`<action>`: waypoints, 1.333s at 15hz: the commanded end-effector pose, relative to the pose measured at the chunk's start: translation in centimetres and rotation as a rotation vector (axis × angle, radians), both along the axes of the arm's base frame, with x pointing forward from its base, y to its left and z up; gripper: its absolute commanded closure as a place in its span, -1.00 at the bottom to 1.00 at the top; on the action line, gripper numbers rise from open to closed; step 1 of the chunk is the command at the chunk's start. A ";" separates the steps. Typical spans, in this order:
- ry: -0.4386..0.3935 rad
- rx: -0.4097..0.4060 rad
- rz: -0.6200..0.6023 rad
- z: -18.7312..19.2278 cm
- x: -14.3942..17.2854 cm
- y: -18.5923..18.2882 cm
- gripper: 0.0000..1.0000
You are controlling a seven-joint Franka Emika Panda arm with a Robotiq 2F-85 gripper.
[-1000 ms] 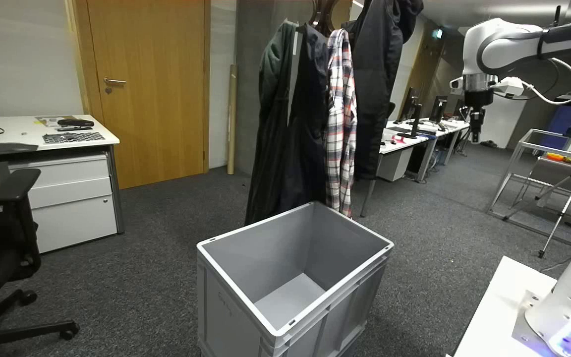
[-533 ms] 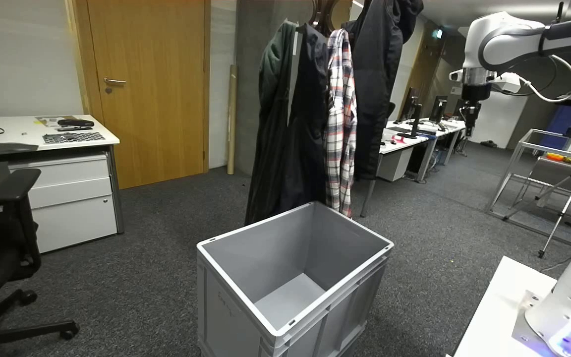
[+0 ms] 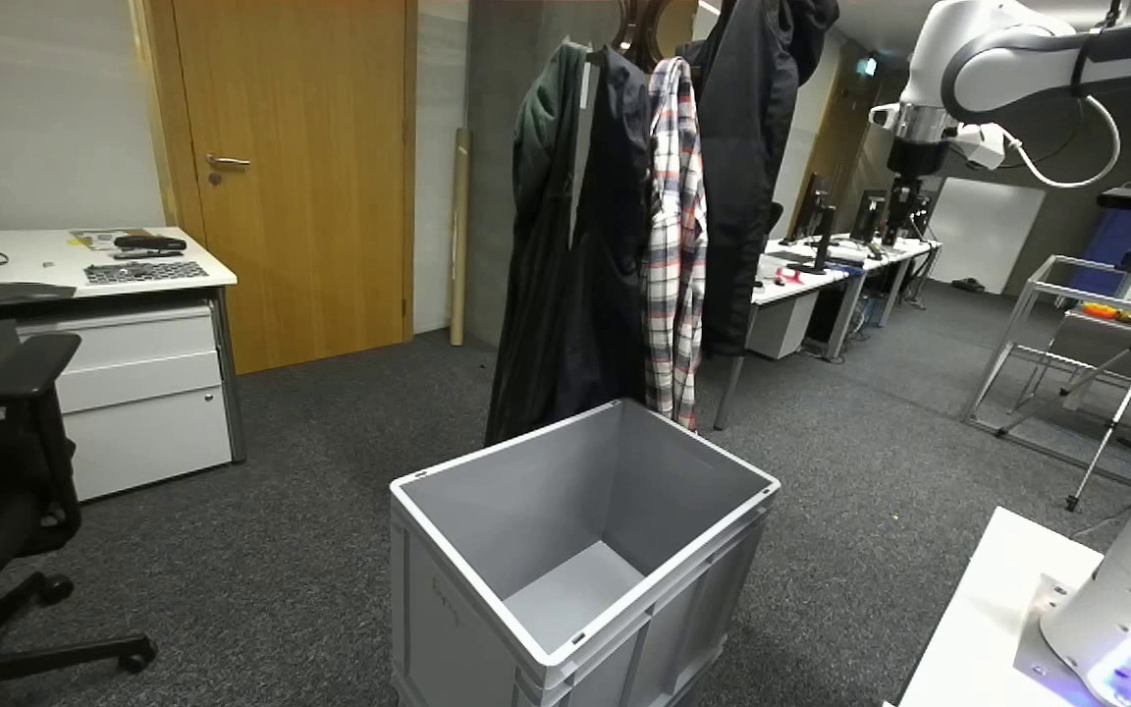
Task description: Put the flannel shirt inside the grey container.
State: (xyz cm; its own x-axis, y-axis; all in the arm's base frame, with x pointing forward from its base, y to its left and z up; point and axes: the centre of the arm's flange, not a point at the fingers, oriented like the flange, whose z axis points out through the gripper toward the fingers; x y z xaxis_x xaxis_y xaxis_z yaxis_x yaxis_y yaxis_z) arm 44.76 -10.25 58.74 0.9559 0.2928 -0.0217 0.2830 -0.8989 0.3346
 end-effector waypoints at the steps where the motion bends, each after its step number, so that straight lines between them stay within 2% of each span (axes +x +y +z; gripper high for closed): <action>1: -0.091 -0.016 0.022 2.3 1.7 2.0 -1.00; 7: -0.209 -0.024 0.055 6.5 2.5 4.3 -1.00; 16: -0.355 -0.042 0.060 12.9 3.3 5.5 -1.00; 18: -0.352 -0.045 0.072 13.4 3.6 5.3 -1.00; 19: -0.325 -0.036 0.070 12.3 2.2 5.4 -1.00; 20: -0.327 -0.036 0.069 12.4 2.3 5.4 -1.00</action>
